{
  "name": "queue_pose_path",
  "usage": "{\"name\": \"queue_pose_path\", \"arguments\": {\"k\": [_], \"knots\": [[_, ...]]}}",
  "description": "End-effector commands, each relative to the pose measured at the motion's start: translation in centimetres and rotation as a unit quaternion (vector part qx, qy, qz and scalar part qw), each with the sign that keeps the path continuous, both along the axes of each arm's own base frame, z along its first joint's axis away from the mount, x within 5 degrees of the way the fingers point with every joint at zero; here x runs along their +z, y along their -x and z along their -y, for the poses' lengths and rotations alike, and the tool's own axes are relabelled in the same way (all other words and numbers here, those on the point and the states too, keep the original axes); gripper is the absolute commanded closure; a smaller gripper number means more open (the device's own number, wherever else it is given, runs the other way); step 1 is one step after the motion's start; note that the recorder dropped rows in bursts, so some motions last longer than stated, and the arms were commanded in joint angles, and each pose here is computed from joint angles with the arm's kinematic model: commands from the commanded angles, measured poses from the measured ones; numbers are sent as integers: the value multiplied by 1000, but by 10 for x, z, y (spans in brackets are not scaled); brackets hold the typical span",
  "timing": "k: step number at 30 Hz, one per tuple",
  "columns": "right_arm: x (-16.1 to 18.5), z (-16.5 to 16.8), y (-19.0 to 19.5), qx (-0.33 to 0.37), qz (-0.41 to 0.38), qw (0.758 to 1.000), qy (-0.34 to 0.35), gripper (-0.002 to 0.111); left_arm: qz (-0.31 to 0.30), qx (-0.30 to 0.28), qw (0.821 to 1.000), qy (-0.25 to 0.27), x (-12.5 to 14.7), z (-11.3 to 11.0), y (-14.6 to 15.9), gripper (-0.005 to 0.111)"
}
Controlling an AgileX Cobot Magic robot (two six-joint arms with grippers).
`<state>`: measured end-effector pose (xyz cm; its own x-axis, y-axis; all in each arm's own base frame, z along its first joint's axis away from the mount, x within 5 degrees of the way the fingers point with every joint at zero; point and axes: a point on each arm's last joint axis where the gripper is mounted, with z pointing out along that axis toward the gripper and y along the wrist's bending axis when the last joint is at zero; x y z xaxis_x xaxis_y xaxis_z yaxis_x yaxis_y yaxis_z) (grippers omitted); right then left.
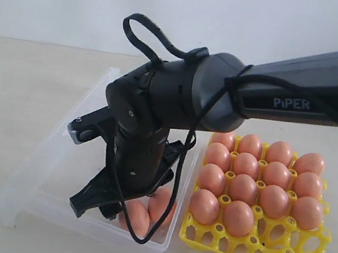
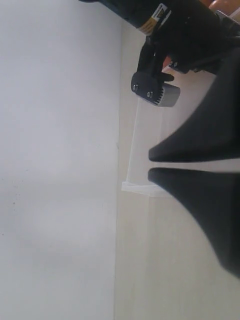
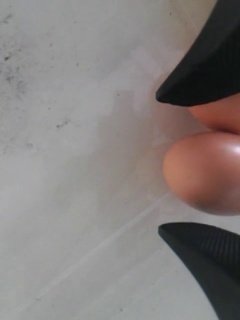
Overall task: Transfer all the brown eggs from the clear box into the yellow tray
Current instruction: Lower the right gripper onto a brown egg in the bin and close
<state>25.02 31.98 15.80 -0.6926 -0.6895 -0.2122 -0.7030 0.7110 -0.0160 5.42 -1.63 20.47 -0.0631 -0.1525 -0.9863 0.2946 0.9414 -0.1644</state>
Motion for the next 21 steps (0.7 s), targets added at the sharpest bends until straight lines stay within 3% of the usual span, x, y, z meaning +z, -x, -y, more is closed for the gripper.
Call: {"name": "queue_pose_path", "arguments": {"k": [1, 8, 11, 13, 14, 15, 21], "knots": [[-4, -2, 1, -9, -14, 1000, -3, 52, -1, -4, 1000, 5, -1, 0, 0, 103], [-10, 2, 4, -11, -35, 999, 21, 54, -1, -4, 1000, 5, -1, 0, 0, 103], [-10, 2, 4, -12, -39, 999, 25, 66, -1, -4, 1000, 5, -1, 0, 0, 103], [-10, 3, 5, -12, -41, 999, 28, 79, -1, -4, 1000, 5, -1, 0, 0, 103], [-10, 3, 5, -12, -42, 999, 31, 87, -1, -4, 1000, 5, -1, 0, 0, 103], [-10, 4, 5, -2, -40, 999, 36, 105, -1, -4, 1000, 5, -1, 0, 0, 103], [1, 2, -7, 15, 35, 999, 15, 108, 0, -4, 1000, 6, 0, 0, 0, 103]]}}
